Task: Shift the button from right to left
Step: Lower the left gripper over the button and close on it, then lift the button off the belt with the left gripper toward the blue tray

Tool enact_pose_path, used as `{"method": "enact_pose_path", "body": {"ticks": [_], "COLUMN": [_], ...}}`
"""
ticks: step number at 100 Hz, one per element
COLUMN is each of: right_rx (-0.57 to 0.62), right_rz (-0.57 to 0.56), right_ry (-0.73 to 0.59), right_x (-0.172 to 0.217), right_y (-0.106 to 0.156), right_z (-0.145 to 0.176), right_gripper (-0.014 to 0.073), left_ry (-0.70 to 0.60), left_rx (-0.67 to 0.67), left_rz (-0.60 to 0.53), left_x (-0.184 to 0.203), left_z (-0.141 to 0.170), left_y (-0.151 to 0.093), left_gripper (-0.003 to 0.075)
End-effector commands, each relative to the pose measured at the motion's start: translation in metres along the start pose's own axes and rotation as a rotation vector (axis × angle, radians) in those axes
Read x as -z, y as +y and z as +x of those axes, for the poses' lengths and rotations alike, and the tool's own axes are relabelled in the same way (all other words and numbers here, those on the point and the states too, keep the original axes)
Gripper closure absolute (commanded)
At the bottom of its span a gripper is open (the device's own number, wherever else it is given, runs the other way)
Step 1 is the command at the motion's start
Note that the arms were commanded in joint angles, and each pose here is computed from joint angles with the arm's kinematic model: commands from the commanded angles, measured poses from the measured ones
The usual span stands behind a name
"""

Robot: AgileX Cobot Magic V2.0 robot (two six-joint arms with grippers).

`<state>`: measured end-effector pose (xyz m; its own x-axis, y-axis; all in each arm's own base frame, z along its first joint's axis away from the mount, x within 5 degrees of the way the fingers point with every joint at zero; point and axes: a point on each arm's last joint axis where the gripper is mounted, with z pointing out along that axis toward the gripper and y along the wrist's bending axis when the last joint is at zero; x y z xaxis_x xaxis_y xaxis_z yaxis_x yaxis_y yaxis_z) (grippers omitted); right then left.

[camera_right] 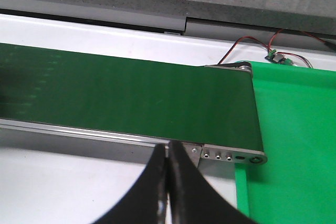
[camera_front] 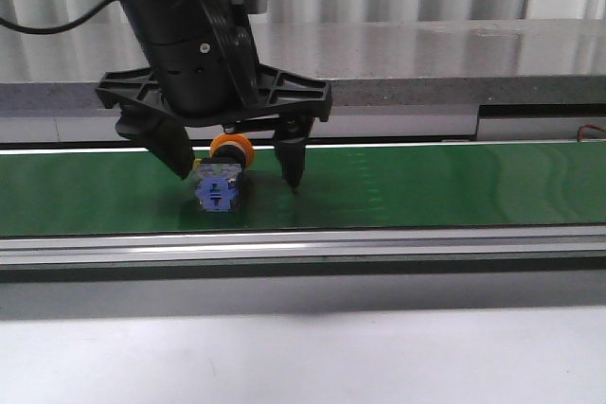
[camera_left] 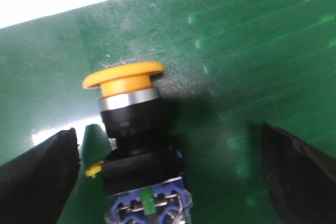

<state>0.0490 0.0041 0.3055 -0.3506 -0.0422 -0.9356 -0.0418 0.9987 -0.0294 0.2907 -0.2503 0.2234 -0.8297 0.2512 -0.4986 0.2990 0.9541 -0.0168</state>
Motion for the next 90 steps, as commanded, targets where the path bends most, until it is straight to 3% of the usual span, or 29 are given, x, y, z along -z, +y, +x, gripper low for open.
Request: {"method": "enact_pose_path", "body": {"ticks": [1, 12, 28, 38, 63, 90], "right_rx": [0.011, 0.011, 0.011, 0.011, 0.011, 0.011], "right_rz": [0.016, 0.016, 0.016, 0.016, 0.016, 0.016], "right_ry": [-0.093, -0.093, -0.093, -0.093, -0.093, -0.093], "right_x": [0.004, 0.004, 0.004, 0.004, 0.004, 0.004], "right_y": [-0.001, -0.001, -0.001, -0.001, -0.001, -0.001], "right_z": [-0.014, -0.014, -0.014, -0.014, -0.014, -0.014], "right_gripper": [0.0662, 0.0662, 0.0662, 0.0662, 0.0662, 0.0662], "left_ry": [-0.069, -0.044, -0.047, -0.074, -0.190, -0.246], "left_rx": [0.012, 0.013, 0.000, -0.014, -0.077, -0.093], "left_rz": [0.025, 0.009, -0.006, -0.012, 0.000, -0.090], "left_x": [0.019, 0.015, 0.017, 0.028, 0.096, 0.154], "left_z": [-0.012, -0.009, -0.010, -0.013, -0.020, -0.011], "left_y": [-0.003, -0.002, 0.000, 0.003, 0.021, 0.076], "left_gripper": [0.0121, 0.0270, 0.0596, 0.0727, 0.0740, 0.0740]}}
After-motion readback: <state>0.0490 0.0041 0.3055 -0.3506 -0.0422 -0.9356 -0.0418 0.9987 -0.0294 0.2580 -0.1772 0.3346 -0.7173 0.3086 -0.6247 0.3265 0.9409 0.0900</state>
